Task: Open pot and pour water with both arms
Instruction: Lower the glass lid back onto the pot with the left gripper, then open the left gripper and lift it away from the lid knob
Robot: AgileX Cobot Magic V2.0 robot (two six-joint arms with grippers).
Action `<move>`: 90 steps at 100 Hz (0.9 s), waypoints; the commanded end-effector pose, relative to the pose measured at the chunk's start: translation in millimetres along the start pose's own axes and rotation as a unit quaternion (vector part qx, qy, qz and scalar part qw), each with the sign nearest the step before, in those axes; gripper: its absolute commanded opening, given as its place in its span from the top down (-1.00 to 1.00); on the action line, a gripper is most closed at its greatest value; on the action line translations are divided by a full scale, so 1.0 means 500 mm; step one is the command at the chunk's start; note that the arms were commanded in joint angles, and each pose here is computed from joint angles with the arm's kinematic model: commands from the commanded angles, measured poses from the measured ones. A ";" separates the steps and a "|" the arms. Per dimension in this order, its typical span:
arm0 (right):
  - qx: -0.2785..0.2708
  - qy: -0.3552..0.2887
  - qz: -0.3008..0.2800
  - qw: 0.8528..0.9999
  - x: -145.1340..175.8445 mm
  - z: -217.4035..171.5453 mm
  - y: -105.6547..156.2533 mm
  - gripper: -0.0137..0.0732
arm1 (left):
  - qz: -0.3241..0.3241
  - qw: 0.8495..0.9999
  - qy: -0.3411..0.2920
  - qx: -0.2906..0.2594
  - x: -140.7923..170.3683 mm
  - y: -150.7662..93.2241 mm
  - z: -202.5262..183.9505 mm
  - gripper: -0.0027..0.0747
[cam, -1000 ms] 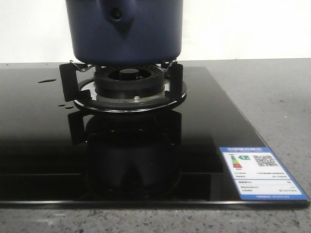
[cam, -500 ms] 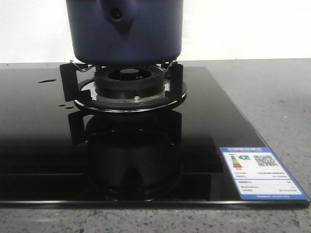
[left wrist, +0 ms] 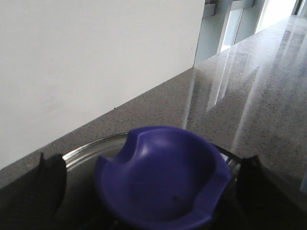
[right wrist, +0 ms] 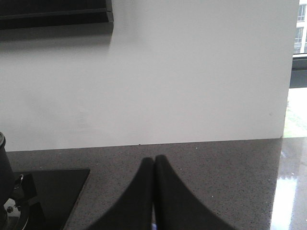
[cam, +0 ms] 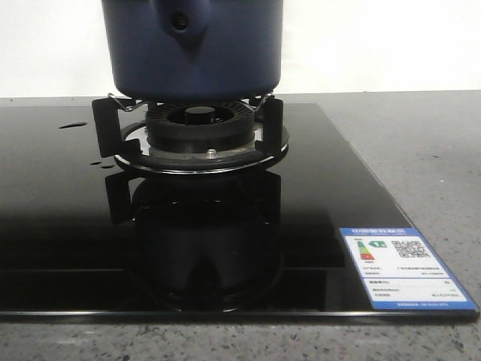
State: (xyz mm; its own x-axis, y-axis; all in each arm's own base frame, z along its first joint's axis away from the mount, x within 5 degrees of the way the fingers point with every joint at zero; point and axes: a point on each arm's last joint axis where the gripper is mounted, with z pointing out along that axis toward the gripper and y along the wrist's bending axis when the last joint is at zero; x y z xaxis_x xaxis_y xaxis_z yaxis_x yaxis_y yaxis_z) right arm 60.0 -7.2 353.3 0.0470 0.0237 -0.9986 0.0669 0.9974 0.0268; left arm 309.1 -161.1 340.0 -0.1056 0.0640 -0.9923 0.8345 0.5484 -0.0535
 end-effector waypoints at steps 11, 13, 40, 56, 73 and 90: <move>-0.006 -0.044 -0.003 0.999 -0.032 -0.003 0.003 0.84 | 0.022 0.996 -0.087 0.011 -0.103 -0.046 -0.055 -0.78; -0.006 -0.044 -0.003 0.999 -0.032 -0.003 0.003 0.84 | 0.025 0.995 -0.091 0.012 -0.109 -0.050 -0.060 -0.78; -0.006 -0.051 -0.003 0.999 -0.034 -0.011 0.002 0.86 | 0.024 0.993 -0.106 -0.038 -0.166 -0.116 -0.170 -0.26; -0.002 -0.069 0.016 0.997 -0.033 -0.059 -0.004 0.86 | 0.029 0.991 -0.102 -0.082 -0.138 -0.174 -0.262 0.30; -0.038 -0.032 -0.005 0.999 -0.003 -0.111 -0.004 0.86 | 0.035 0.985 -0.117 -0.119 -0.070 -0.230 -0.350 0.77; -0.142 -0.001 -0.014 0.990 0.019 -0.145 0.018 0.86 | 0.036 0.977 -0.140 -0.154 0.011 -0.274 -0.422 0.98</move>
State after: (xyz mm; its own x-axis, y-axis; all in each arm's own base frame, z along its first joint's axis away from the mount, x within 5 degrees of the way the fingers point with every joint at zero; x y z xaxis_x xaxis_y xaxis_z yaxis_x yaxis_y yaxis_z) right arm -2.8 1.3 331.2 0.0002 0.0095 -1.0000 -0.1216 0.9925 0.0094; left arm 96.8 -68.6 370.6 0.1173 -0.0327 -0.9926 0.6494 0.7587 0.0517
